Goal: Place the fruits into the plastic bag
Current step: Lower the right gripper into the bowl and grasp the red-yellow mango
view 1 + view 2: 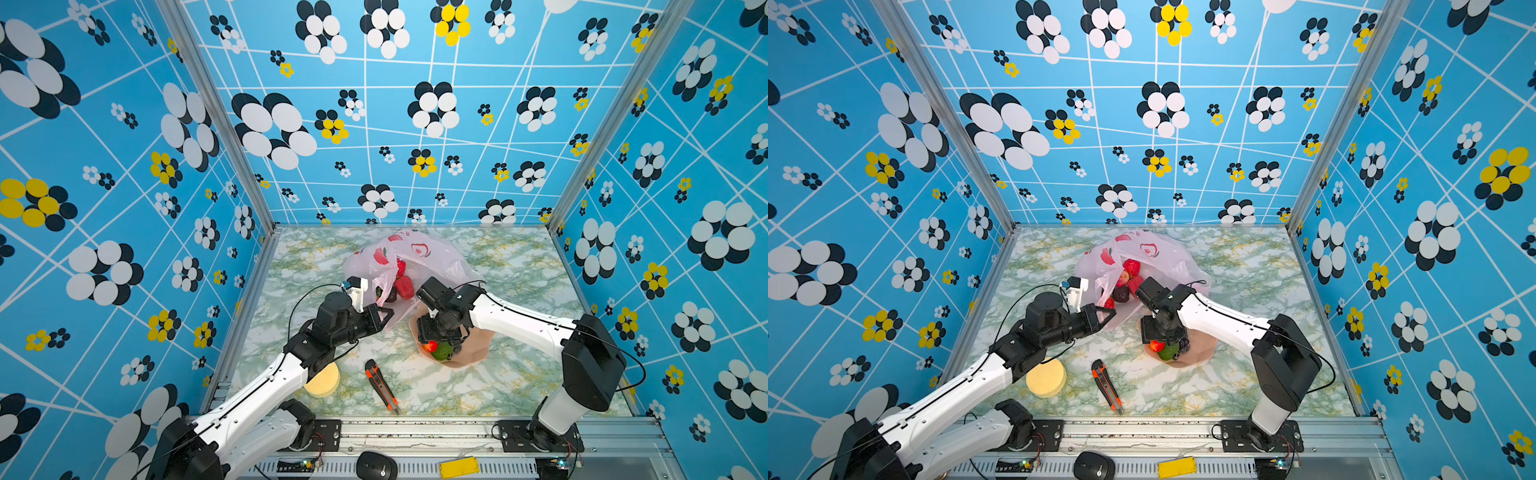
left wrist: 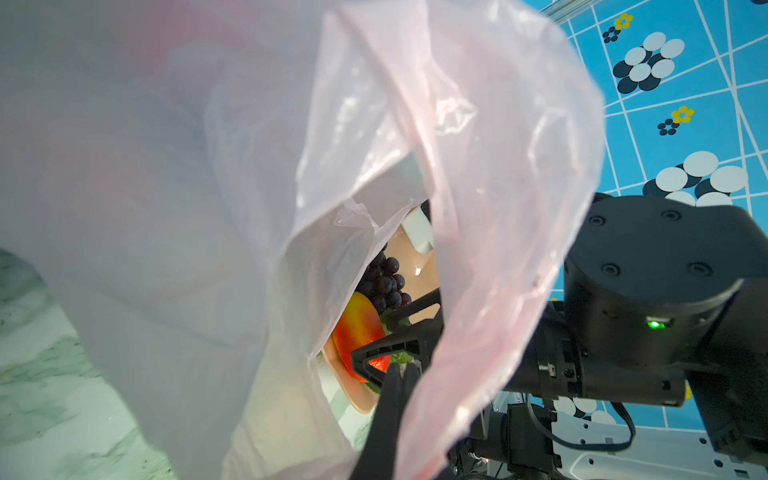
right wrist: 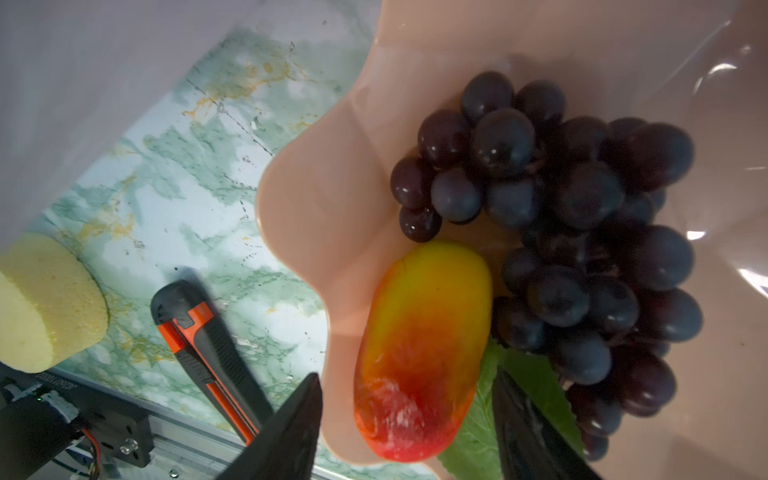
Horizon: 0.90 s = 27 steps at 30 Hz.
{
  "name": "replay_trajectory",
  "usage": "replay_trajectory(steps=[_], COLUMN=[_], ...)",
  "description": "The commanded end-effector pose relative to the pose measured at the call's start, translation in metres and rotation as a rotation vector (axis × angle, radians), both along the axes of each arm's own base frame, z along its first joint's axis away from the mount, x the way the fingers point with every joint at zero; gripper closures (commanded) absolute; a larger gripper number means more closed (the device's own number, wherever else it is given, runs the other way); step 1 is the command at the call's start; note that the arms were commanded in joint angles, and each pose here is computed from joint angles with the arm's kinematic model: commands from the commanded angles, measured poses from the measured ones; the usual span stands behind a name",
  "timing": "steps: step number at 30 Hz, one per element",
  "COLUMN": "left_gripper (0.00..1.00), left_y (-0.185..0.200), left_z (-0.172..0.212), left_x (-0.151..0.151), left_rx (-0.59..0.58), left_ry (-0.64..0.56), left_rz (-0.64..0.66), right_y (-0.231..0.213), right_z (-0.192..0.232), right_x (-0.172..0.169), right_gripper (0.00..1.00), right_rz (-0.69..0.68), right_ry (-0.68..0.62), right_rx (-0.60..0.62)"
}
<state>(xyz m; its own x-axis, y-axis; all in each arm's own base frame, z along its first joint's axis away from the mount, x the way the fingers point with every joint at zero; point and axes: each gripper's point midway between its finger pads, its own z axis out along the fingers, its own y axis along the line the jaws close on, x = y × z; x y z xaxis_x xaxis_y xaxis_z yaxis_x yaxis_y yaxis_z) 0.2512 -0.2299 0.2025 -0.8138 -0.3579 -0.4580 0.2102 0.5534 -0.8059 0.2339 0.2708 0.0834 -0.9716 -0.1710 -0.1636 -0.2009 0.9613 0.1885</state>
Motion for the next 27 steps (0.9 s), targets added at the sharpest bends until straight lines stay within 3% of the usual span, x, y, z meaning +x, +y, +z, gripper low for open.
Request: replay_trajectory(steps=[1,19,23,27], left_gripper=[1.0,1.0,1.0,1.0], left_y=[0.005,0.005,0.006,0.006], left_z=[-0.003,-0.007,-0.007,-0.008], left_x=[-0.001,-0.001,-0.001,-0.001], left_rx=[0.008,0.002,-0.001,-0.003], left_ry=[-0.004,0.006,0.009,0.012], left_rz=[0.01,0.017,0.019,0.022], right_y=[-0.005,-0.009,-0.009,-0.011], right_z=[-0.003,-0.018,-0.014,-0.003], right_x=[0.001,0.002,0.003,0.004], right_gripper=[0.36,0.36,0.47,0.49], right_rz=[0.018,0.025,0.025,0.014], right_ry=[-0.003,0.005,-0.003,-0.031], right_rx=[-0.049,-0.093,-0.086,-0.072])
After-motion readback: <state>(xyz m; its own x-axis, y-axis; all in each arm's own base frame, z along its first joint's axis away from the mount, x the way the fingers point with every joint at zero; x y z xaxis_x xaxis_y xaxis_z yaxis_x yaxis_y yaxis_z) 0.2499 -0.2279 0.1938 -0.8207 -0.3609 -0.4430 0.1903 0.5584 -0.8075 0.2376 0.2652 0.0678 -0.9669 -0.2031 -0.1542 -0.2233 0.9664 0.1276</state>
